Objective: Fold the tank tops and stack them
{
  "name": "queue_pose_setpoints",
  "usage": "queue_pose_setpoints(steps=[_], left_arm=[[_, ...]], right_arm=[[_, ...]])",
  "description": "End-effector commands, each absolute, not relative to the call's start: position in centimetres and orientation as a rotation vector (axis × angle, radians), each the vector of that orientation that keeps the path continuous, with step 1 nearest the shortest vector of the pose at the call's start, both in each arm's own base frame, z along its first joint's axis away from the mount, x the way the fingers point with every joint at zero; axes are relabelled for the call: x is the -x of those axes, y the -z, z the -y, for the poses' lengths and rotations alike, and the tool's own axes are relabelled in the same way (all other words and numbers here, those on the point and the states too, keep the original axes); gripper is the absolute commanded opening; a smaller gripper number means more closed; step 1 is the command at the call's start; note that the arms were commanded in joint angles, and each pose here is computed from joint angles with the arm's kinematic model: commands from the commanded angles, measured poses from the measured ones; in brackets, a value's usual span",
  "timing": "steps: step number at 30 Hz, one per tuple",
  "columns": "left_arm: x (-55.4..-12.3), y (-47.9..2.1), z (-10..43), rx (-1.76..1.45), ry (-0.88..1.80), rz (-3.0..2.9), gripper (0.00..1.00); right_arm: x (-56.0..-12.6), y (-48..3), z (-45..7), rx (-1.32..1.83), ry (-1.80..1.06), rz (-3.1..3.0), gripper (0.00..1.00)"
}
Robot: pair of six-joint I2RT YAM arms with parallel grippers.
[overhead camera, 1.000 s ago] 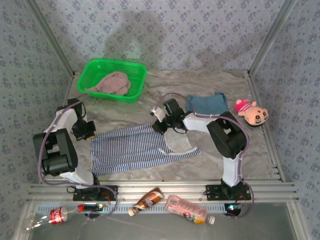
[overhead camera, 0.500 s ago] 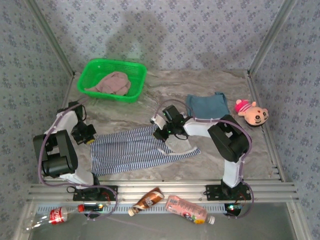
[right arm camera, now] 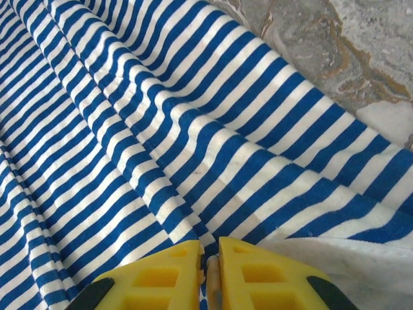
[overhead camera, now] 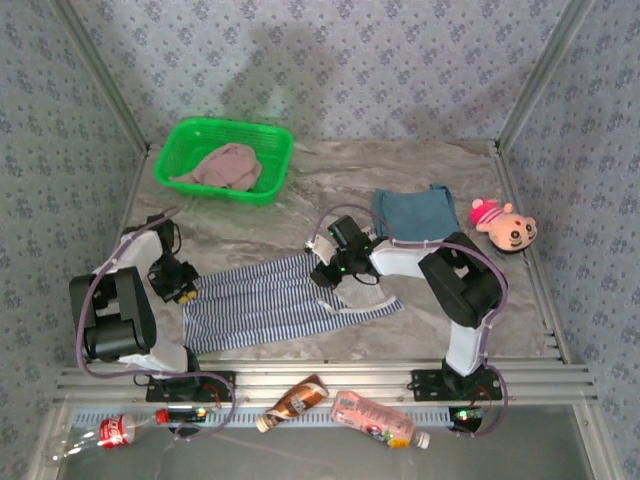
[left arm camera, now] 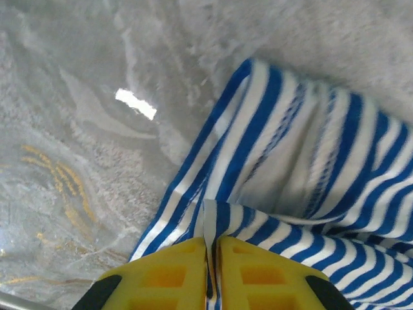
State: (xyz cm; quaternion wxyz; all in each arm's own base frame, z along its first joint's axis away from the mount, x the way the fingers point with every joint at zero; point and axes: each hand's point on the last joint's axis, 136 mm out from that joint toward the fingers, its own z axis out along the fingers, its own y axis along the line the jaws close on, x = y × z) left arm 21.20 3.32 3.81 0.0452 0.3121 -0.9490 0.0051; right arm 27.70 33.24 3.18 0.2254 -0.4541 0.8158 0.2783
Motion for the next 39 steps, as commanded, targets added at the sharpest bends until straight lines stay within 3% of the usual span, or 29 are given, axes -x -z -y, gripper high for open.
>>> queue_pose_setpoints(steps=[1, 3, 4, 12, 17, 21, 26, 31, 39], left_arm=[[-19.5, -4.3, -4.0, -1.003, 0.079, 2.852, 0.14], [-19.5, -4.8, -4.4, -1.014, 0.115, 2.864, 0.19], [-19.5, -5.1, -4.6, -1.024, 0.126, 2.869, 0.26], [-21.1, -7.9, -2.7, -1.039, -0.054, 2.930, 0.40], [-24.1, -8.8, -0.6, -1.007, -0.179, 2.971, 0.44], [-26.6, -7.4, 0.5, -0.954, -0.217, 2.998, 0.44], [-29.0, -5.2, 1.3, -0.893, -0.243, 2.994, 0.36], [-27.5, -3.5, -0.3, -0.793, -0.040, 2.935, 0.26], [-26.9, -3.8, -2.6, -0.680, 0.172, 2.936, 0.25]], right_arm=[[-27.0, -2.9, -32.5, 1.264, -0.760, -2.286, 0.18], [-26.8, -3.1, -32.4, 1.265, -0.769, -2.286, 0.20], [-26.6, -3.0, -32.3, 1.268, -0.768, -2.291, 0.22], [-25.2, -3.3, -31.1, 1.289, -0.766, -2.319, 0.26], [-26.4, -6.6, -31.8, 1.223, -0.815, -2.267, 0.34], [-27.4, -8.6, -33.9, 1.174, -0.894, -2.200, 0.36], [-27.8, -7.7, -36.1, 1.194, -0.925, -2.196, 0.36], [-28.2, -6.2, -37.2, 1.198, -0.926, -2.221, 0.35], [-27.1, -3.5, -36.0, 1.218, -0.885, -2.311, 0.34]])
